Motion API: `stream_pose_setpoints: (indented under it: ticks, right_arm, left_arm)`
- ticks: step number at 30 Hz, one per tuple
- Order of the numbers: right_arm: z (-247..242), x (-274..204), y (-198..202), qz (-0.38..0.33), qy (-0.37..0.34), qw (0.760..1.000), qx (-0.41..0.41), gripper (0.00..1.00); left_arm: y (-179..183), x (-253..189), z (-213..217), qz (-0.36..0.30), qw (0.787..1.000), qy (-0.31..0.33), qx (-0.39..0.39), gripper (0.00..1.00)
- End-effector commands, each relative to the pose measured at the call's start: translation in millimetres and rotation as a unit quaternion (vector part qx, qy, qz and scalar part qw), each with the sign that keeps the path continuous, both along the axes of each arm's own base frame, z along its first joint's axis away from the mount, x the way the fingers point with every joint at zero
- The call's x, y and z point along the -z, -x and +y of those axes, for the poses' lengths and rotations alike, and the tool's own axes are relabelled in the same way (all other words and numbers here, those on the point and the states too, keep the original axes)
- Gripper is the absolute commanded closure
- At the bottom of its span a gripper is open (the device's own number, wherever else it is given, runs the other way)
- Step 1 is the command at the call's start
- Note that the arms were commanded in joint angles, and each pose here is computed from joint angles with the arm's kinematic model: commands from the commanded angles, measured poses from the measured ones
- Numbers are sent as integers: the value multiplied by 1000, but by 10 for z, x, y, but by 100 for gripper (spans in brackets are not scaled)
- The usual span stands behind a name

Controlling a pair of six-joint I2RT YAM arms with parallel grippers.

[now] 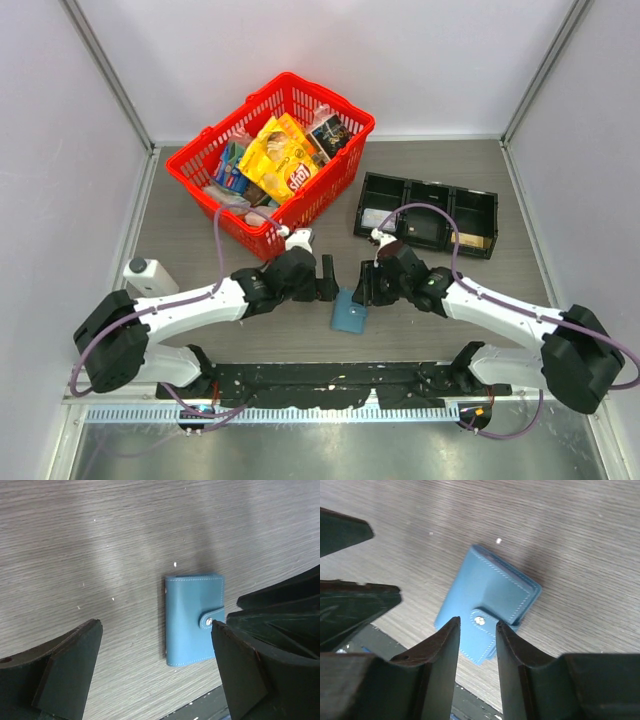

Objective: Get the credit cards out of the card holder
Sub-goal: Open the card holder at the center of the board.

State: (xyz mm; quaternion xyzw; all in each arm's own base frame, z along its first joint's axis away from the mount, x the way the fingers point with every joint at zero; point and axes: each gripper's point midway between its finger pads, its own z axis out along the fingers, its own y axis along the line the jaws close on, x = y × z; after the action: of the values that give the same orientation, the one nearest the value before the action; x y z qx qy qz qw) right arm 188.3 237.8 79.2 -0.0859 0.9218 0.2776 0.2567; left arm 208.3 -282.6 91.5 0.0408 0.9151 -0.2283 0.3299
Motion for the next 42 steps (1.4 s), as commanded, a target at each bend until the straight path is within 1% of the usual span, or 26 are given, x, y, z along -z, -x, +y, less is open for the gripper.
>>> stream_pose_setpoints:
  ticks: [1,4,6,9,12,16,18,20,22,26,28,31,33,35,36,37,40,42]
  right_arm:
    - [-28,140,-83,12,17,999,37,63]
    - [37,164,-56,22,9,999,31,66]
    - [14,220,-54,28,20,999,35,66]
    - [-41,348,-22,37,35,998,37,74]
    - [-96,490,23,46,49,997,37,77]
    - [-197,655,63,55,71,995,43,84]
    - [-231,719,80,60,72,995,44,86]
    - [-204,727,58,55,57,996,42,87]
    - [-188,747,71,54,50,997,37,87]
    - [-208,813,96,61,50,996,36,87]
    - [-214,837,107,64,48,996,36,88]
    - [-223,841,106,63,46,996,36,88]
    - [-232,830,96,59,46,997,36,88]
    - [-229,810,81,55,43,997,37,88]
    - [-233,811,82,54,44,997,37,88]
    - [-229,803,77,53,43,997,37,87]
    - [-217,795,72,50,41,997,33,88]
    - [-207,793,66,48,39,998,30,88]
  left_arm:
    - [-60,-6,-173,46,996,71,-1,7]
    - [-60,84,-188,75,994,77,3,8]
    - [-27,120,-219,93,992,88,12,11]
    - [-2,176,-244,112,989,95,21,14]
    - [21,218,-268,127,987,93,31,14]
    - [77,280,-298,148,984,85,49,14]
    - [109,330,-299,160,982,78,57,14]
    - [136,368,-312,171,980,77,64,16]
    - [162,424,-331,183,978,78,69,18]
    - [185,494,-363,200,974,78,73,19]
    - [194,541,-365,211,972,76,73,22]
    - [200,601,-367,225,969,76,72,30]
    - [207,639,-362,233,967,76,70,32]
    - [207,669,-353,238,966,78,68,40]
    - [204,656,-359,238,965,82,68,42]
    - [202,659,-357,238,965,83,68,46]
    - [198,646,-358,234,966,89,68,50]
    - [193,635,-359,232,966,92,69,55]
